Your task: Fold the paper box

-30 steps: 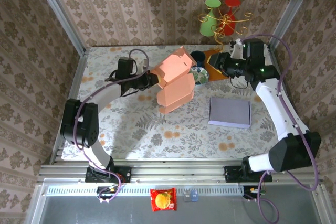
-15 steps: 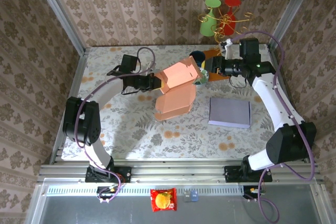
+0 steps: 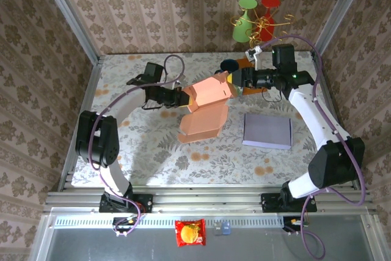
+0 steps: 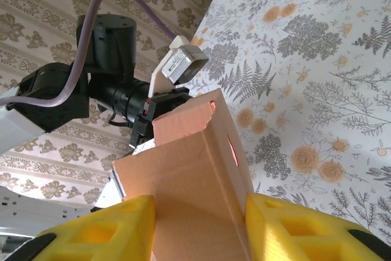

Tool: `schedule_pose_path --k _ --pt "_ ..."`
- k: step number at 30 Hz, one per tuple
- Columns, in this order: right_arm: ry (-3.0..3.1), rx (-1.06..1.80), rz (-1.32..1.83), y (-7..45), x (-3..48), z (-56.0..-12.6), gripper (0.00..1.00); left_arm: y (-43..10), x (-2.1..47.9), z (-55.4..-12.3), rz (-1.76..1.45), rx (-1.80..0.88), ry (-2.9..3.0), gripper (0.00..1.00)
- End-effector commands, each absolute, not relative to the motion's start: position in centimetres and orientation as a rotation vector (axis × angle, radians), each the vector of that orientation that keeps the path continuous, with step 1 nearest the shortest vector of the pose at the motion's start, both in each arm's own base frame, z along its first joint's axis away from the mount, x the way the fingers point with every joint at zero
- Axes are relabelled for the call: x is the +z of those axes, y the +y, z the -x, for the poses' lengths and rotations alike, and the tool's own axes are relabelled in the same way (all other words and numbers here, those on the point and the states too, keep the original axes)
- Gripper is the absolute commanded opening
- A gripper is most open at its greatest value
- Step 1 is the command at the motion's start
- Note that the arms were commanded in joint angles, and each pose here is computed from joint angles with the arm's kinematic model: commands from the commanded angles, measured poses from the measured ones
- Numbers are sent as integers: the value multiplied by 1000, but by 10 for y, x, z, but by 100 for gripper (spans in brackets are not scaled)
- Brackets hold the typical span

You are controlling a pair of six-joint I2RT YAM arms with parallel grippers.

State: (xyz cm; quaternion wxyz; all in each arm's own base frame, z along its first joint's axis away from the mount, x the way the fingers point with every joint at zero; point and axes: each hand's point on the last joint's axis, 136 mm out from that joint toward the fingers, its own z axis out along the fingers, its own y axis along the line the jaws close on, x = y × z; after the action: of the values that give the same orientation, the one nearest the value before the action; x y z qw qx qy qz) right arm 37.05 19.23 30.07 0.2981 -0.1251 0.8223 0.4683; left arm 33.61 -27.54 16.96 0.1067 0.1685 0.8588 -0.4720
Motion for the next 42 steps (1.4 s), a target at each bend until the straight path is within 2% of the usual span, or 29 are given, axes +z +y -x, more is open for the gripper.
schedule_pose_path --k 1,7,20,42 --pt "2177 1252 404 202 302 -367 42 -281 180 -337 -550 -1408 2502 0" --pt "2190 1260 413 206 297 -362 39 -283 180 -335 -555 -1403 2505 0" --pt "2256 1124 410 209 287 -358 40 -283 180 -333 -554 -1381 2513 0" --pt "2426 487 431 202 249 -368 35 -287 181 -329 -569 -1353 2526 0"
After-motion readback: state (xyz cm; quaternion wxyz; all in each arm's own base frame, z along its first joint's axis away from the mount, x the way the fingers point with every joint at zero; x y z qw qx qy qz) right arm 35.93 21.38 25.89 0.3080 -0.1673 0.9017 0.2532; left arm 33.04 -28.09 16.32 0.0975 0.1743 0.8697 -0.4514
